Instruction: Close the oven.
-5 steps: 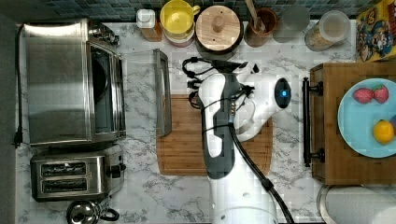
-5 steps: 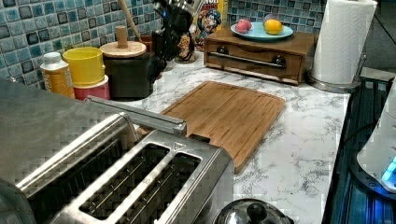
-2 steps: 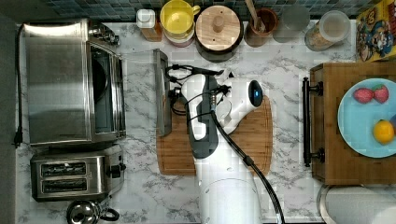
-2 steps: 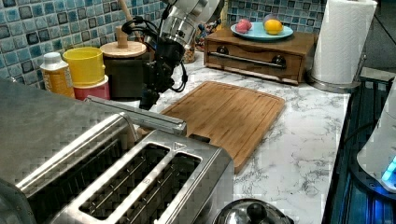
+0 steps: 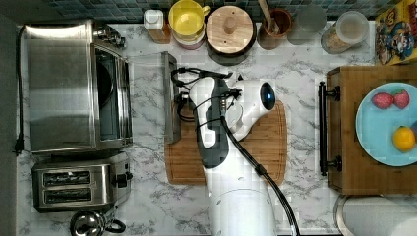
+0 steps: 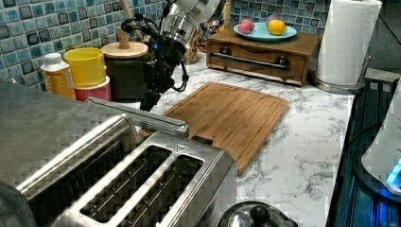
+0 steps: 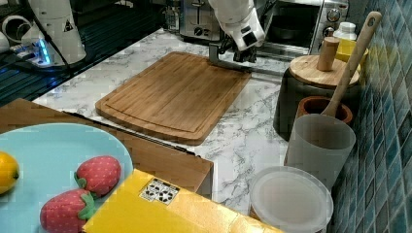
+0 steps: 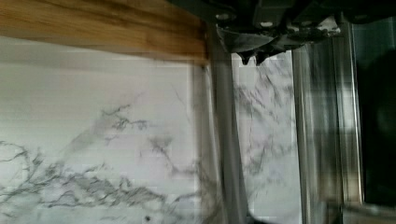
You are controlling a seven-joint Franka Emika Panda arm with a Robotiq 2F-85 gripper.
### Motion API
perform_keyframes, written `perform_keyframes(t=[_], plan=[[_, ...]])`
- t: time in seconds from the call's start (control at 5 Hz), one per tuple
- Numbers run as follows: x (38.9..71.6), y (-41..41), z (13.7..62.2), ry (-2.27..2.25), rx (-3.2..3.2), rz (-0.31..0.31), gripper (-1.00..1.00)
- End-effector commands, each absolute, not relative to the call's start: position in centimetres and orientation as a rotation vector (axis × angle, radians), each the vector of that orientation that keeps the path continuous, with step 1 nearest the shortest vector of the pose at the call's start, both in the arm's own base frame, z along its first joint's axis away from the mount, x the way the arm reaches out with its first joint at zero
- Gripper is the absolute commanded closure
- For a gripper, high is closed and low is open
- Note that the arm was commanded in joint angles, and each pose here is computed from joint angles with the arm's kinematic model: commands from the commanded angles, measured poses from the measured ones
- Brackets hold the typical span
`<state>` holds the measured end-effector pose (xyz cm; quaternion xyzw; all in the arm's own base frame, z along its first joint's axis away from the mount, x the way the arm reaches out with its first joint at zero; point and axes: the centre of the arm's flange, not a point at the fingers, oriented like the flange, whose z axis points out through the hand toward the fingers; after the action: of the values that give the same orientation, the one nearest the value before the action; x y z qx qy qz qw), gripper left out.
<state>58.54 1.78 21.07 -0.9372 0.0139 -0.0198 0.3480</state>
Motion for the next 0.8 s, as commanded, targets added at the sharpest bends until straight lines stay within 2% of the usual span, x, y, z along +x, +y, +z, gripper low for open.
perform_keyframes(t=[0.2, 0.4, 0.6, 0.8], plan=[[62.8, 7.4, 24.4, -0.087, -2.357, -0.011, 1.0], [63.3, 7.9, 24.4, -0.092, -2.336, 0.024, 1.0], [63.0, 8.1, 25.0, -0.081, -2.302, 0.011, 1.0], [62.6, 9.2, 28.3, -0.084, -2.288, -0.025, 1.0]])
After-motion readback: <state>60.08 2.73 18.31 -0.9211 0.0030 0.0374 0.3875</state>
